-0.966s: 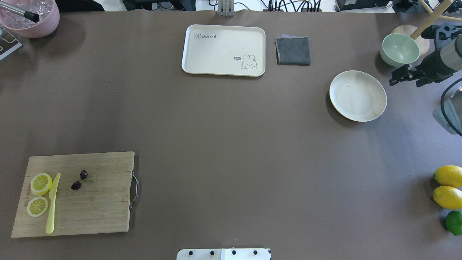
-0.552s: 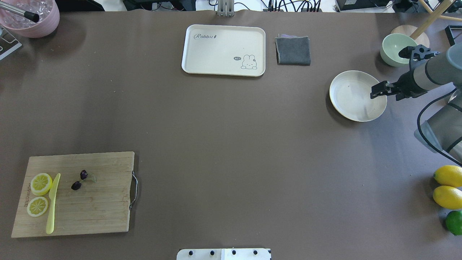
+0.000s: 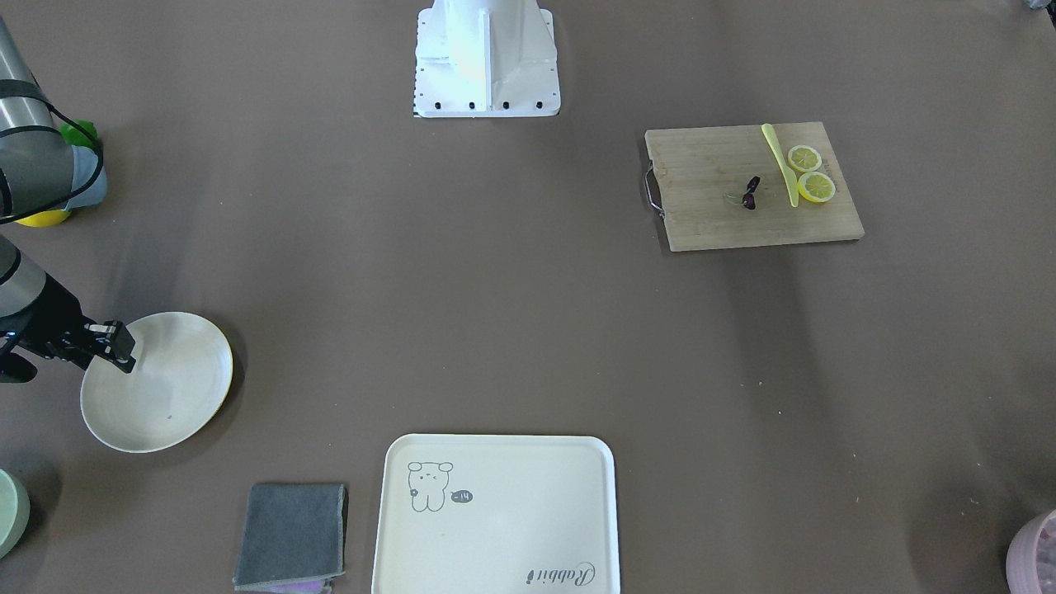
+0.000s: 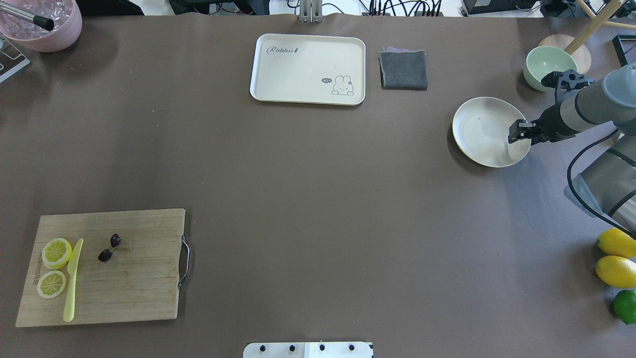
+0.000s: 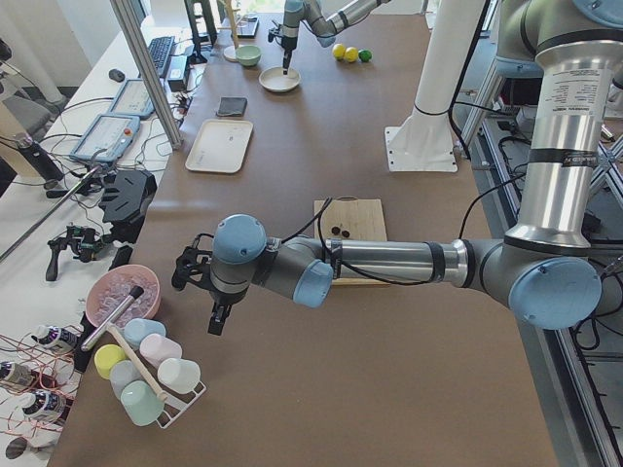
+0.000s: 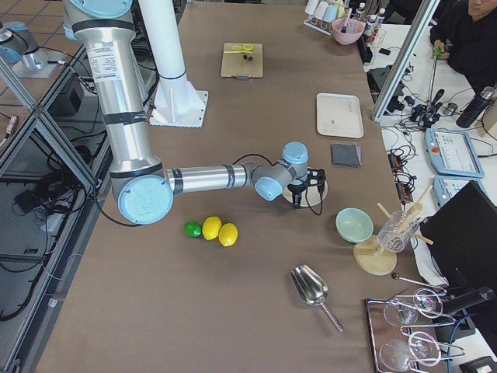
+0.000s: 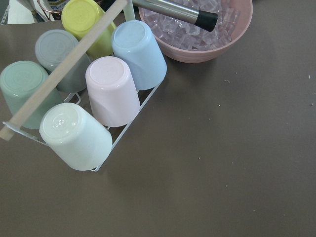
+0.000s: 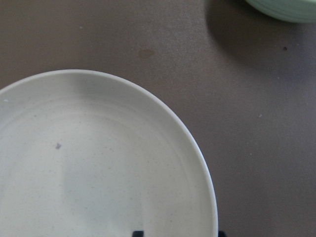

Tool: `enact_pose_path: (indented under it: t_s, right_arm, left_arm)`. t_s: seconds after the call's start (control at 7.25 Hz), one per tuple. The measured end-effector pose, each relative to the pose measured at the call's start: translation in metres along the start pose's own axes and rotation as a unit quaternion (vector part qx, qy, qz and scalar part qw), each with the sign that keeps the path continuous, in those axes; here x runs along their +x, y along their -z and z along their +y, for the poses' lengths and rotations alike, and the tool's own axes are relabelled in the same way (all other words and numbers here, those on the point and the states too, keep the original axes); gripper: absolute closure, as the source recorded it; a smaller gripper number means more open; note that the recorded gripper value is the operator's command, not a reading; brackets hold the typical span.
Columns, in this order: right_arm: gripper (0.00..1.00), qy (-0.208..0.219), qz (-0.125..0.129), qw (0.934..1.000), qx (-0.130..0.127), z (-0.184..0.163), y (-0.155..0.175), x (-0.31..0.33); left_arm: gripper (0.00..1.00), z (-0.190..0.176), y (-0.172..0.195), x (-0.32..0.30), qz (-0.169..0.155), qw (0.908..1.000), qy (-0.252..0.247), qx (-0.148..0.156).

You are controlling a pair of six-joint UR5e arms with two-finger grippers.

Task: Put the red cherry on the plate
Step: 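Reach the right gripper to the white plate rim and grasp it, then carry the white plate with the right gripper toward the table center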

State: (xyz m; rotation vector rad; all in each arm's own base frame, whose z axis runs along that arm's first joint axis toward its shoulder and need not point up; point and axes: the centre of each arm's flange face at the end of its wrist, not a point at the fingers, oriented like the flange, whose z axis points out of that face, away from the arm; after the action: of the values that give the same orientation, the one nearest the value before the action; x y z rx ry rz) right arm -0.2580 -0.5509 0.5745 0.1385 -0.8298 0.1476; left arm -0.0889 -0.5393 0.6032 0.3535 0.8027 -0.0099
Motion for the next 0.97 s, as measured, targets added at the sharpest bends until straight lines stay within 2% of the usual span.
enact_pose_path:
  t_s: [0.28,0.55,0.69,0.97]
  right_arm:
    - [1.0,-0.005,-0.002,1.0,0.0,-0.002,0.001,-0.005]
    - [1.0,-0.029,-0.012,0.9995,0.004,-0.007,0.008,-0.014]
    - [1.0,-0.047,-0.022,0.9986,0.007,-0.013,0.017,-0.022]
    - [1.0,-0.072,-0.063,0.9954,-0.002,-0.034,0.046,-0.043]
  left_arm:
    - [0.02,-0.002,0.001,0.002,0.0,1.0,-0.002,0.001]
    - [0.02,-0.004,0.002,0.003,0.001,1.0,-0.003,0.003]
    - [0.02,-0.006,0.003,0.004,0.001,1.0,-0.004,0.004]
    - [0.02,-0.007,0.004,0.006,0.001,1.0,-0.005,0.006]
